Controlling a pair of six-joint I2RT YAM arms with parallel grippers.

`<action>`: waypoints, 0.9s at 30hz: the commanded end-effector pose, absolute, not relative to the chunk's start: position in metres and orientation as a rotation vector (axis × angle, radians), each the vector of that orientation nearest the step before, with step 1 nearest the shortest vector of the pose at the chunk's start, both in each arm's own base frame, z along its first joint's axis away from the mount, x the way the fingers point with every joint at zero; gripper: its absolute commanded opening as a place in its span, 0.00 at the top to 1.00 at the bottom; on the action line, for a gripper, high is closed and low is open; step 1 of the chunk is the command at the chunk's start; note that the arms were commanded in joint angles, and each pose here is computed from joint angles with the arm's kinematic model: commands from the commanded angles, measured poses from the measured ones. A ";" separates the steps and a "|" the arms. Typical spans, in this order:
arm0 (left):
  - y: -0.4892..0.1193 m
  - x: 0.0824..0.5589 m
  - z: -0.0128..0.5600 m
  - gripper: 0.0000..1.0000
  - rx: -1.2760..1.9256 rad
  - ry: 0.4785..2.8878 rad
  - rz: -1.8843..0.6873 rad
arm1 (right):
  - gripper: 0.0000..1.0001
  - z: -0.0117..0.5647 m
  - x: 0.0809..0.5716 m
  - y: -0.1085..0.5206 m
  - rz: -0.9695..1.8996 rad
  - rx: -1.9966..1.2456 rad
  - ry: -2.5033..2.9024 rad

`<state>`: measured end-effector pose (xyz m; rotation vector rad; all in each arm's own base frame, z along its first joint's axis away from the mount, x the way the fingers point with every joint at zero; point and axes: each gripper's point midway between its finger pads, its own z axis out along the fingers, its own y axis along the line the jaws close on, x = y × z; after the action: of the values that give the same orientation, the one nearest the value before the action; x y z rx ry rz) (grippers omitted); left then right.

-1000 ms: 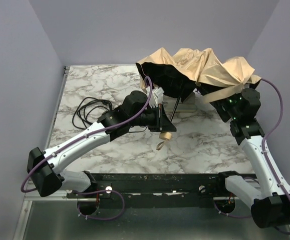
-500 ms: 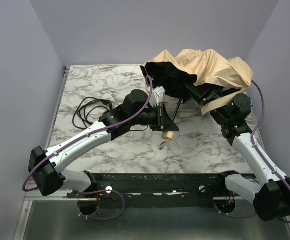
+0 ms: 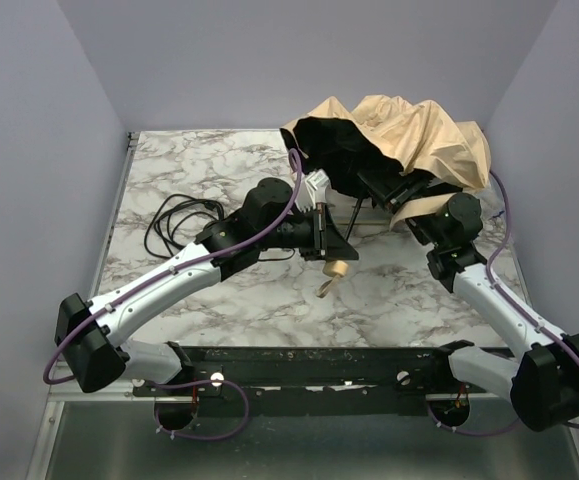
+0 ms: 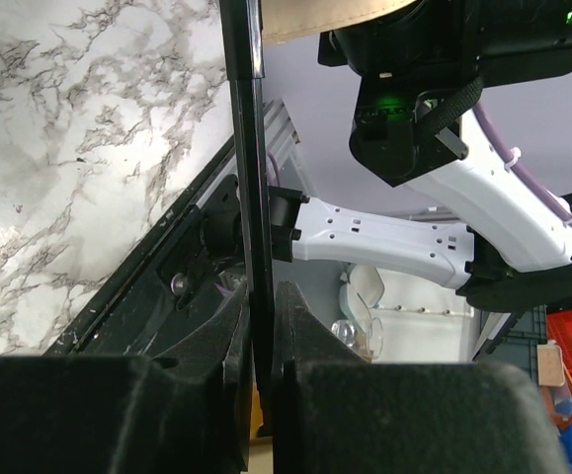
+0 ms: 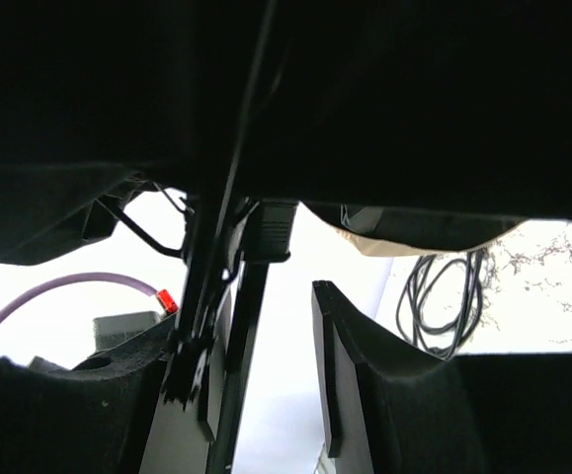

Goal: Open the umbrella

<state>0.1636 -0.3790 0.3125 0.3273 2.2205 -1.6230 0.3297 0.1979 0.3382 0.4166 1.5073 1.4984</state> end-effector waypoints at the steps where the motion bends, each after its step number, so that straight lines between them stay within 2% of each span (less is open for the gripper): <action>1: -0.372 0.157 0.362 1.00 0.424 1.989 -1.702 | 0.58 0.338 0.349 0.184 1.432 0.508 1.413; 8: -0.373 0.150 0.357 1.00 0.444 1.988 -1.750 | 0.67 0.338 0.374 0.179 1.421 0.619 1.347; 17: -0.377 0.131 0.351 1.00 0.540 2.007 -1.782 | 0.79 0.339 0.403 0.152 1.247 0.821 1.262; 22: -0.388 0.105 0.340 1.00 0.633 2.047 -1.791 | 0.80 0.366 0.423 0.115 1.093 0.953 1.100; 27: -0.398 0.079 0.333 1.00 0.734 2.079 -1.761 | 0.80 0.421 0.432 0.071 0.943 1.058 0.869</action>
<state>0.1826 -0.3880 0.3204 0.2316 2.0933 -1.5856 0.3825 0.1994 0.3746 0.6617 1.3170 1.3919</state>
